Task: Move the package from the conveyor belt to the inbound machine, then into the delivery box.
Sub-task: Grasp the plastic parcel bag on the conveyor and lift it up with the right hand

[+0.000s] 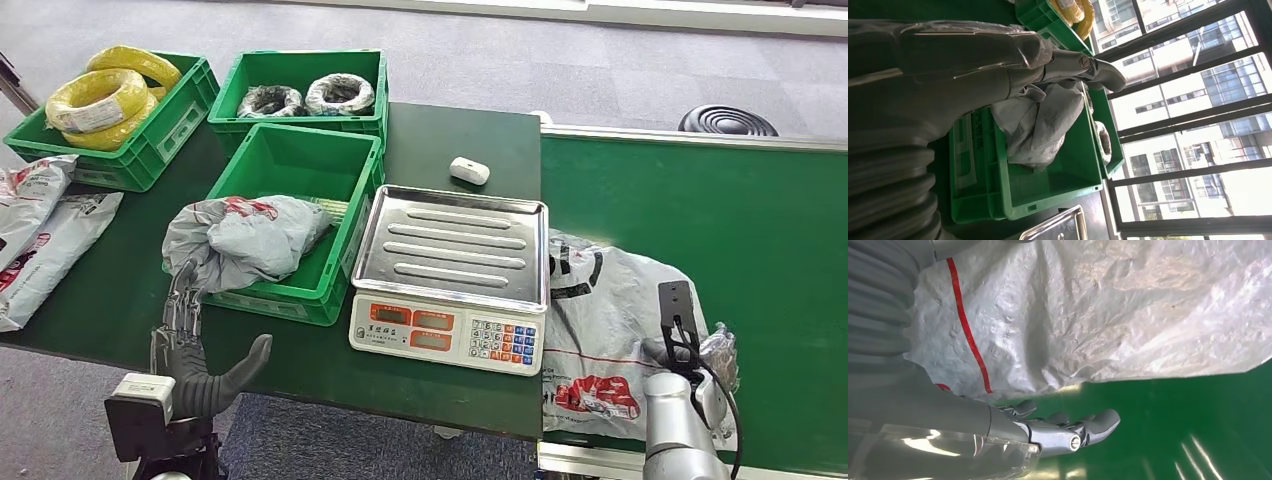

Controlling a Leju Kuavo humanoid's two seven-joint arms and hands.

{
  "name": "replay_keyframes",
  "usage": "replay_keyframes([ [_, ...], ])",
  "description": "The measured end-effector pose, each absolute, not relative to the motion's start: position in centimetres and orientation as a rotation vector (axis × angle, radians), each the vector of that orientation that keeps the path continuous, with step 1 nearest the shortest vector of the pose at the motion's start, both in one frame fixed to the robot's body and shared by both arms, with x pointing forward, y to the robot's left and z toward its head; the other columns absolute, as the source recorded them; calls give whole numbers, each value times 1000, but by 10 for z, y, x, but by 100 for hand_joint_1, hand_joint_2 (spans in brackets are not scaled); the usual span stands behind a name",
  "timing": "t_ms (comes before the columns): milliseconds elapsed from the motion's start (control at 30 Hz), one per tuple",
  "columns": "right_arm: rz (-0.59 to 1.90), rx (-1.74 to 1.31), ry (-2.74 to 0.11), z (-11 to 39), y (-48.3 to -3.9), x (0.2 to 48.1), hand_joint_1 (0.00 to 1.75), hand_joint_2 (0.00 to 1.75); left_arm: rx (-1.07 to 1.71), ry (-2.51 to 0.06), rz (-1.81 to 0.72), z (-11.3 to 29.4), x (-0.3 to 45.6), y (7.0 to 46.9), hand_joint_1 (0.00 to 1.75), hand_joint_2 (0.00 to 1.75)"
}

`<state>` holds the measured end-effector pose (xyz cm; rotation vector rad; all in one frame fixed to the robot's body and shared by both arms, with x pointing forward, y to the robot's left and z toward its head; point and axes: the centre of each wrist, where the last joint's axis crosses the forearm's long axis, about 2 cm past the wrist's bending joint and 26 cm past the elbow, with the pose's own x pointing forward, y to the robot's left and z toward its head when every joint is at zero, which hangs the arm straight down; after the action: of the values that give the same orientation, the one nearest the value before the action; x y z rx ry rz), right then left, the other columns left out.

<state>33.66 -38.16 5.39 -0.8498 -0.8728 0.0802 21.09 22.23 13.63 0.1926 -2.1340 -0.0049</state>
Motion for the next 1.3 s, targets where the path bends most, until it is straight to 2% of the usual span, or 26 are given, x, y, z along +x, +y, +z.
replay_keyframes([
  [533,83,-713,-885,47,-373,323,1,175,203,-2121,-21,137,211,223,0,175],
  [567,87,-713,-881,47,-372,322,36,175,204,-2119,-22,137,211,223,0,175],
  [667,93,-715,-877,46,-370,320,161,175,205,-2118,-24,137,211,223,0,175],
  [700,95,-715,-876,46,-369,319,169,175,205,-2118,-25,137,211,223,0,175],
  [1300,58,-811,-972,61,-363,312,175,175,235,-2105,-10,136,199,224,0,175],
])
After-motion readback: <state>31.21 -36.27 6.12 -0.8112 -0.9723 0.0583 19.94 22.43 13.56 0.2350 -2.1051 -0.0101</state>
